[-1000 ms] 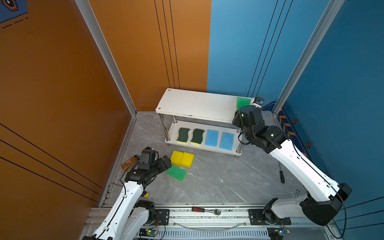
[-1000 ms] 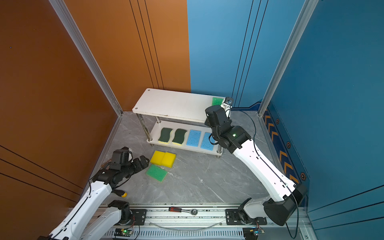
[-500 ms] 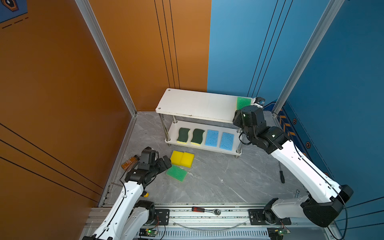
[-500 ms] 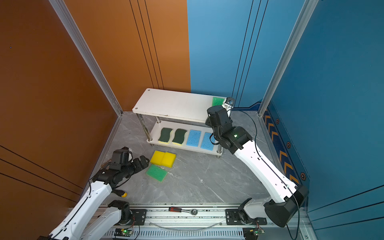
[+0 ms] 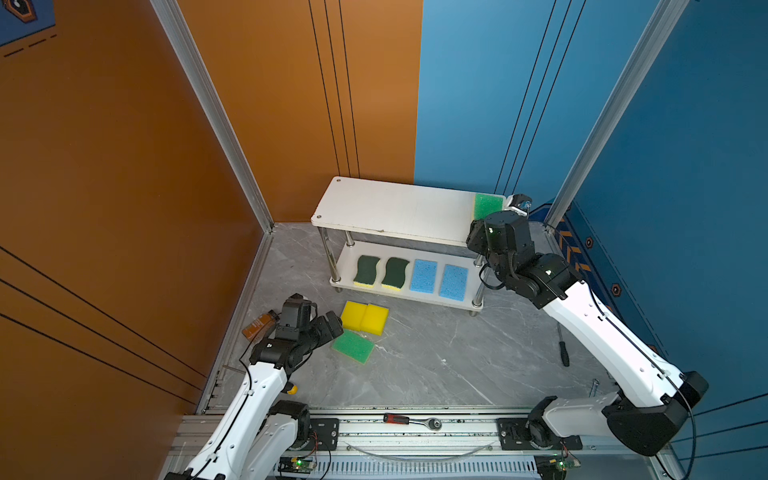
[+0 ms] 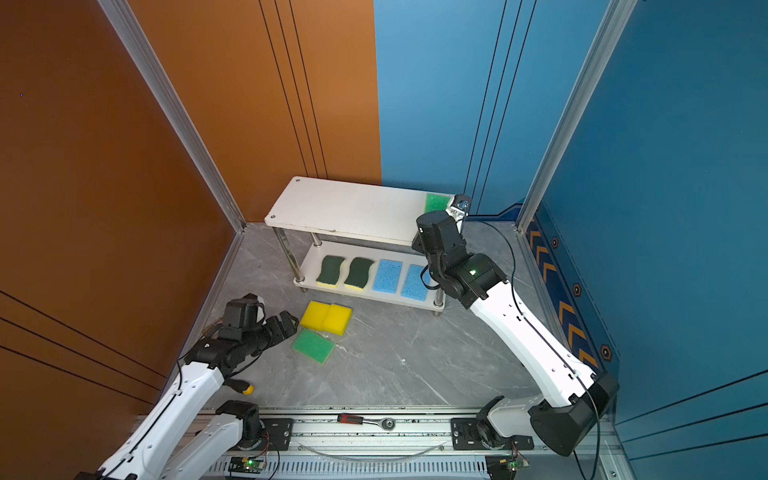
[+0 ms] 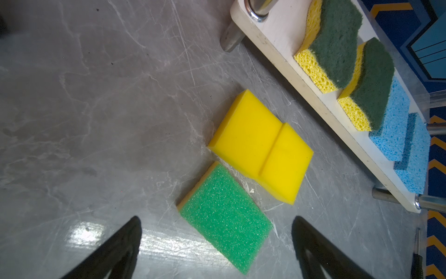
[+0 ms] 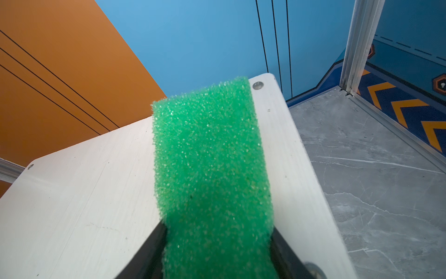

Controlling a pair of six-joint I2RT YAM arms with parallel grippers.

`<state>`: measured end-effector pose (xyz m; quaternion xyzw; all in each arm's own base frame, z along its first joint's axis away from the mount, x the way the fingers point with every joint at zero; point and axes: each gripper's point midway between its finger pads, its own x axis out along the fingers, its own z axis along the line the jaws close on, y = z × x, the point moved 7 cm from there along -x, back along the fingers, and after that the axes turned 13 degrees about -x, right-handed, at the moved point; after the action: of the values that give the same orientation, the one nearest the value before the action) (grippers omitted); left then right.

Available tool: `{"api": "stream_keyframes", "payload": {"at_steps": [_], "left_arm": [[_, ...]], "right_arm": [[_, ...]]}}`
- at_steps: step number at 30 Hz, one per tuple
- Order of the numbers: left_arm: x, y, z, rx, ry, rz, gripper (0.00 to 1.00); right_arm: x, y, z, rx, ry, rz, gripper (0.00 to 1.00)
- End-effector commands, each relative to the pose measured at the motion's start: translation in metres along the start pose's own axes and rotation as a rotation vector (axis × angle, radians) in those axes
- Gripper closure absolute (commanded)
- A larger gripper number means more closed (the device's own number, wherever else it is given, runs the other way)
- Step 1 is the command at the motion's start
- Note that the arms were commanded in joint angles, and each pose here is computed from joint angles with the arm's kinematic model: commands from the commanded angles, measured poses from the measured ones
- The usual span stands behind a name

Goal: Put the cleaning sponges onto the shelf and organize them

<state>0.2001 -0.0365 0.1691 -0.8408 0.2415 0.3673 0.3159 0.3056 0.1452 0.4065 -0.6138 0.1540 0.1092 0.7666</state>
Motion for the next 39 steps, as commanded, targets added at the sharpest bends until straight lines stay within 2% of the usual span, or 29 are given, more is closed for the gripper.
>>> {"api": "stream_keyframes", "payload": {"at_steps": [1,39], "left_arm": [[-0.0066,-0.0082,-0.0039,0.001,0.008,-0.043,0.02],[-0.0083,-0.0105,-0.0057,-0.001,0.010,-0.053,0.02]], "right_arm": [[0.0082,0.0133,-0.0034,-0.016,0.013,0.053,0.45],[0.0153,0.0208,-0.0004,-0.061,0.000,0.099,0.44]]}}
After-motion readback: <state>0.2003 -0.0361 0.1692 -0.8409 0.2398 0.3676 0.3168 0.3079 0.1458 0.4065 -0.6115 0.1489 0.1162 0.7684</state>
